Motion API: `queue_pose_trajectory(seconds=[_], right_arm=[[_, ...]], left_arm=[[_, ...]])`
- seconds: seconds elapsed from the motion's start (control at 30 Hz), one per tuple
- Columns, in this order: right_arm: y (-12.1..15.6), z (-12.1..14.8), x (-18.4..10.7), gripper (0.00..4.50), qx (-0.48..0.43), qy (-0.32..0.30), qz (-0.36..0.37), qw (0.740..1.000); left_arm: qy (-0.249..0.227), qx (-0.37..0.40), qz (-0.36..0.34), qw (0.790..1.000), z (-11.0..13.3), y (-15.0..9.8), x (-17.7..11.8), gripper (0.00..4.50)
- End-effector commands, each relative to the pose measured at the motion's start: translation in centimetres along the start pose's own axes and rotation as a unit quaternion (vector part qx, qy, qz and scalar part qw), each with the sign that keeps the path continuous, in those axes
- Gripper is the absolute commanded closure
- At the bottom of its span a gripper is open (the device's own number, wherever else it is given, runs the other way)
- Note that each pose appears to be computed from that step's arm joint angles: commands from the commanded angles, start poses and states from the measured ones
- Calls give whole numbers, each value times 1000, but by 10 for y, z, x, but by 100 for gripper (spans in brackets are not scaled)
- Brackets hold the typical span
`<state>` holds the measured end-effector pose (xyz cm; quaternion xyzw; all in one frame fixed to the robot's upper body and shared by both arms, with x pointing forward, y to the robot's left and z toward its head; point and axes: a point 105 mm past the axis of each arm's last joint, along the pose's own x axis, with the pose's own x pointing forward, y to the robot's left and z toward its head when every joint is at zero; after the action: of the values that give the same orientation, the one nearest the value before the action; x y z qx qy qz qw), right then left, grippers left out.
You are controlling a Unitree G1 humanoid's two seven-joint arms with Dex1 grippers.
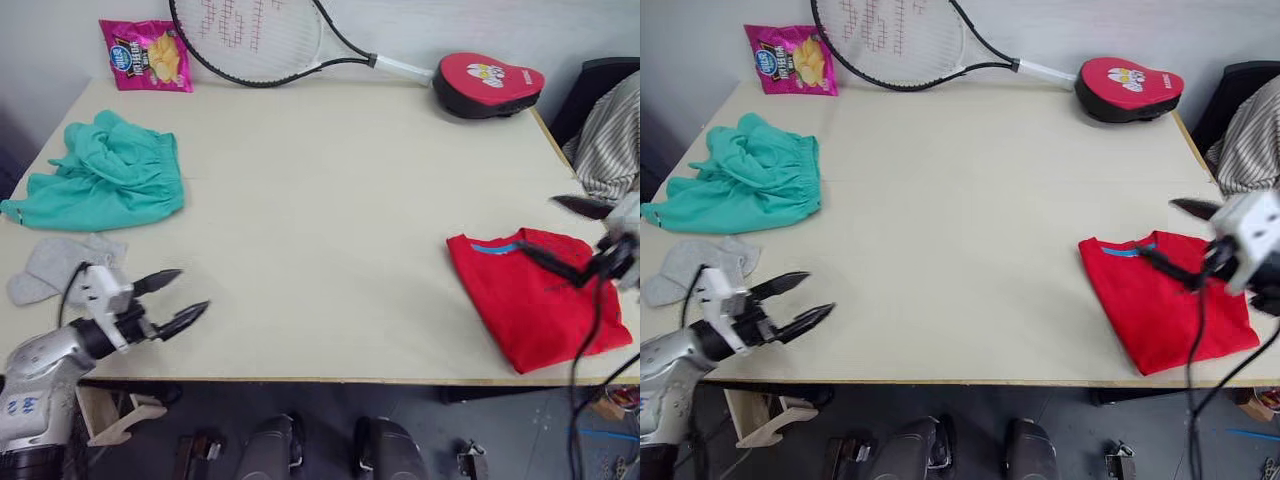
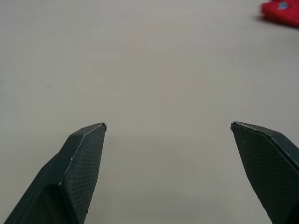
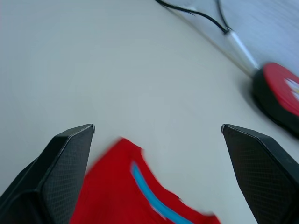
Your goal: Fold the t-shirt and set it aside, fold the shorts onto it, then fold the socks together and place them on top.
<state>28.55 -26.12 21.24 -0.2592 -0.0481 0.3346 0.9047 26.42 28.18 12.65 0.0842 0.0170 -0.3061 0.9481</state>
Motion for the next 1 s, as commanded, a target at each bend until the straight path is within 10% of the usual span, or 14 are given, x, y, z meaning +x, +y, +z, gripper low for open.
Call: queue_pose_trajectory(seconds=[0.03, 0.2, 0.4, 0.67, 1.0], right_arm=[[44, 24, 16, 3, -10, -99, 68, 993], [101, 11, 32, 3, 32, -151, 120, 981], [101, -11, 36, 3, 58, -152, 65, 985], [97, 1, 48, 3, 53, -179, 44, 981], [99, 9, 53, 3, 49, -180, 22, 982]], left_arm=[[3, 44, 111, 993, 1, 28, -38, 0], [53, 4, 281, 958, -25, 41, -112, 0], [87, -86, 386, 914, -41, 37, -153, 0], [72, -50, 269, 959, 18, 75, -36, 0], [132, 19, 252, 959, 40, 142, 92, 0]])
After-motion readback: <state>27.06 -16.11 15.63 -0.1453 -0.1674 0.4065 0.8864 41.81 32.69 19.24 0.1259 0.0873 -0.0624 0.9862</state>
